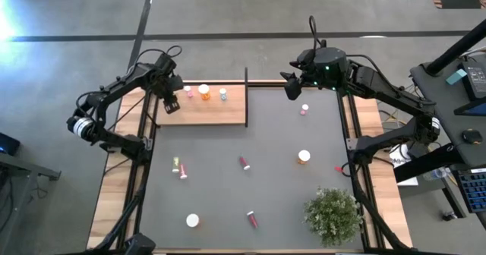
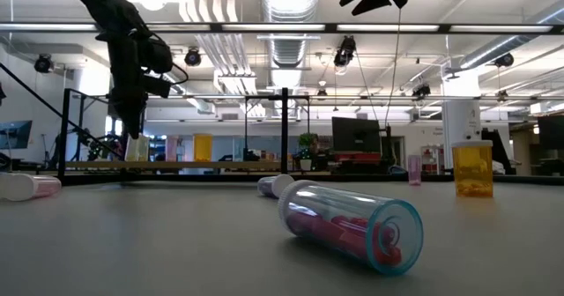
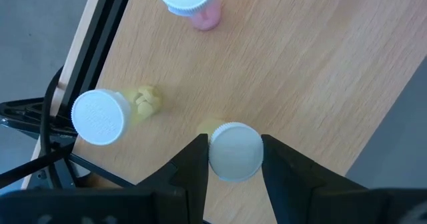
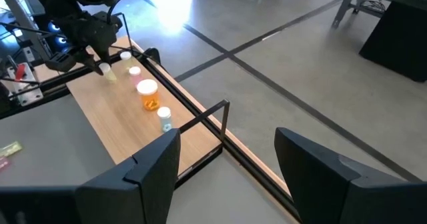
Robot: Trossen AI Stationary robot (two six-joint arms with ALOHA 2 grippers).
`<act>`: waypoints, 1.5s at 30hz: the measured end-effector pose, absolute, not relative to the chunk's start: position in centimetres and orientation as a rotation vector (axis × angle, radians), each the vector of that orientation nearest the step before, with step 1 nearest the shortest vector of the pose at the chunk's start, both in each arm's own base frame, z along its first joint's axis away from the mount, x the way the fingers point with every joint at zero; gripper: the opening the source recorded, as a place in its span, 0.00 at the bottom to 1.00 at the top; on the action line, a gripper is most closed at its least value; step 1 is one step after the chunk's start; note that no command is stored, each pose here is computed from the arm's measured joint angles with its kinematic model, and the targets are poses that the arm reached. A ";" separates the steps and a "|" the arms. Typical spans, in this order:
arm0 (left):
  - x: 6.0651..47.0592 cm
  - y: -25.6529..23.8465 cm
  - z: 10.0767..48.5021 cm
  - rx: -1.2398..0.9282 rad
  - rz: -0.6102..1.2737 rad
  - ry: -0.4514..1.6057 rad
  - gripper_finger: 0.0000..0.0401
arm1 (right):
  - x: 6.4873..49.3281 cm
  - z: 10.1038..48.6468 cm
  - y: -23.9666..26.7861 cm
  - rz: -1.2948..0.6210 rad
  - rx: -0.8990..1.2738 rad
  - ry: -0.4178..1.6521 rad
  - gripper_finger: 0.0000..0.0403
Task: Pick and place medicine bottles onto shelf by color
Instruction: Put the right yellow pill bottle on the shelf aligned with the other yellow pill bottle
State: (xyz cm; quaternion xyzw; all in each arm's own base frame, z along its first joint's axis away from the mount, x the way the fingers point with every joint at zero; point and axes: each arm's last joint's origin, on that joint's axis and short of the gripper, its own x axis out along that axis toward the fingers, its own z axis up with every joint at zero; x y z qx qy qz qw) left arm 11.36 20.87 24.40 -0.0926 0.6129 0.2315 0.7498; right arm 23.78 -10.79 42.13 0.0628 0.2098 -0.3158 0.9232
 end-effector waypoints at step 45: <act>10.9 20.2 25.8 -0.353 0.695 1.228 0.27 | 23.8 42.1 -10.8 -0.648 0.129 0.431 0.58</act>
